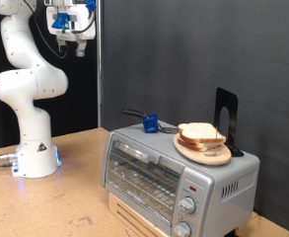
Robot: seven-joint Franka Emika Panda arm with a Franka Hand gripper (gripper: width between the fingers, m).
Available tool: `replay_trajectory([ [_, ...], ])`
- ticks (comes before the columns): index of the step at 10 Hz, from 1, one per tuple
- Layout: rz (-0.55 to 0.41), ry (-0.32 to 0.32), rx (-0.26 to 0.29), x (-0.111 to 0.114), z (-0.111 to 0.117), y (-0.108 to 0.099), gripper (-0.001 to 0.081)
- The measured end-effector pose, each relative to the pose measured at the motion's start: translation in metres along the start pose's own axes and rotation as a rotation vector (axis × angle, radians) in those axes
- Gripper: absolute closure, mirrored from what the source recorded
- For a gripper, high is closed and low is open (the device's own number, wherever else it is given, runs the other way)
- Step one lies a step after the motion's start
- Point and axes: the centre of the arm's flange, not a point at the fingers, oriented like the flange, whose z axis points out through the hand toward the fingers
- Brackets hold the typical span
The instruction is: Make a piece of toast with the oven
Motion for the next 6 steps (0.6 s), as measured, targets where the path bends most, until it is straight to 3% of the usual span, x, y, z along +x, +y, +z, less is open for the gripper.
replay_trajectory([
  [2,-0.056,-0.022,-0.001,-0.002,-0.002,0.0,-0.0003],
  [4,-0.305,-0.027,0.006,-0.004,-0.01,0.003,-0.0003],
  [6,-0.544,0.048,0.042,-0.005,-0.016,0.001,-0.0003],
])
